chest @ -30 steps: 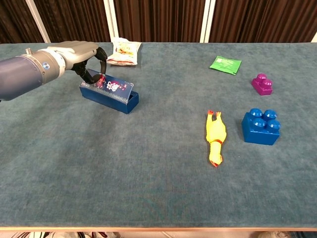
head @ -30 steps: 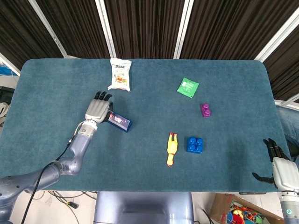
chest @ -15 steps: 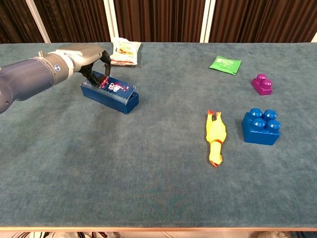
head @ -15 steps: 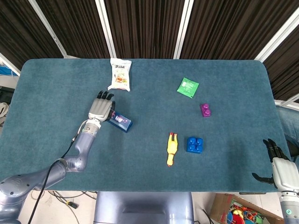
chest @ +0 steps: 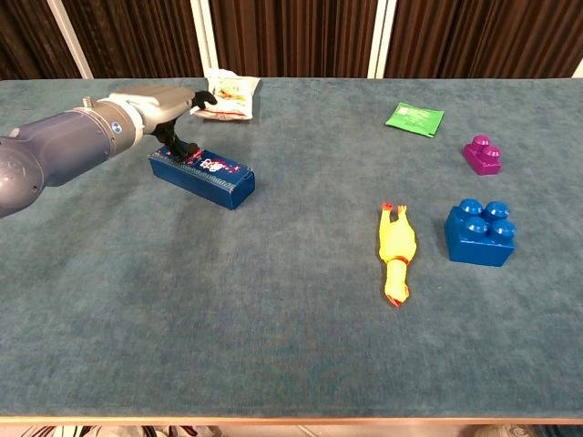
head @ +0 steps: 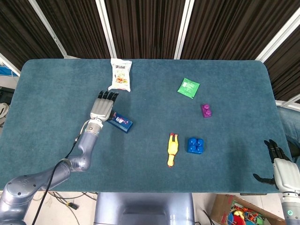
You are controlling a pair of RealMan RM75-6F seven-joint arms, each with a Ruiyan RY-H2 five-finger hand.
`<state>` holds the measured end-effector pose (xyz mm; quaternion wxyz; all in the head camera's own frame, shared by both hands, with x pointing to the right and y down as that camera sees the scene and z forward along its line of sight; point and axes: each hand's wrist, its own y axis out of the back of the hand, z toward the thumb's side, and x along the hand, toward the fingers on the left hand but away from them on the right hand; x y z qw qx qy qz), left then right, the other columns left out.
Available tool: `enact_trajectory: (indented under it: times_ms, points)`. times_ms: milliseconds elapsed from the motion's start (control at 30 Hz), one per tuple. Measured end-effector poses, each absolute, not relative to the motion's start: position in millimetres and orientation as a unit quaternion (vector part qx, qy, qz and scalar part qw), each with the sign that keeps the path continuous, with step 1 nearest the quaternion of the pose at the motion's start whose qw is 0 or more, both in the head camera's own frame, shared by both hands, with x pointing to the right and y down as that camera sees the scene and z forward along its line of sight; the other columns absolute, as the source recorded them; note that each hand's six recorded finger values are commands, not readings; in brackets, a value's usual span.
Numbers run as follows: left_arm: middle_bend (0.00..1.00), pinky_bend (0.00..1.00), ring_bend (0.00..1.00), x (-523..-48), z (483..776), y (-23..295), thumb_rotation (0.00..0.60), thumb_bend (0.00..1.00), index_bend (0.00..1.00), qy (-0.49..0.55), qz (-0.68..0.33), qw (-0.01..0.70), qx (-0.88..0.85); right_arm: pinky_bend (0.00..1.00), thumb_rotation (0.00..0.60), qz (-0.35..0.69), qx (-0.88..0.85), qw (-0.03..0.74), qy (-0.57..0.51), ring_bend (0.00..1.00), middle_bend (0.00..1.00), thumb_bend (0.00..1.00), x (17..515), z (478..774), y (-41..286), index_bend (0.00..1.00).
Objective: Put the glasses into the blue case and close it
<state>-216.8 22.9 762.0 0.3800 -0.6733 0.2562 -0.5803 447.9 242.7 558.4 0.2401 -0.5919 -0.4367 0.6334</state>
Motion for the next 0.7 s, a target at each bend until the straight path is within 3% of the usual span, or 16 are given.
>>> enact_trajectory:
  times_ms: [400, 700]
  points:
    - [0.07, 0.00, 0.00, -242.8, 707.1, 11.1, 0.600, 0.41, 0.02, 0.300, -0.546, 0.439, -0.648, 0.27, 0.600, 0.632, -0.591, 0.242, -0.439, 0.12, 0.00, 0.19, 448.2, 557.9, 241.3, 0.00]
    - [0.06, 0.00, 0.00, -310.9, 643.8, 53.7, 0.600, 0.39, 0.04, 0.303, -0.557, 0.446, -0.631, 0.24, 0.600, 0.622, -0.585, 0.268, -0.445, 0.12, 0.00, 0.19, 445.9, 553.1, 236.8, 0.00]
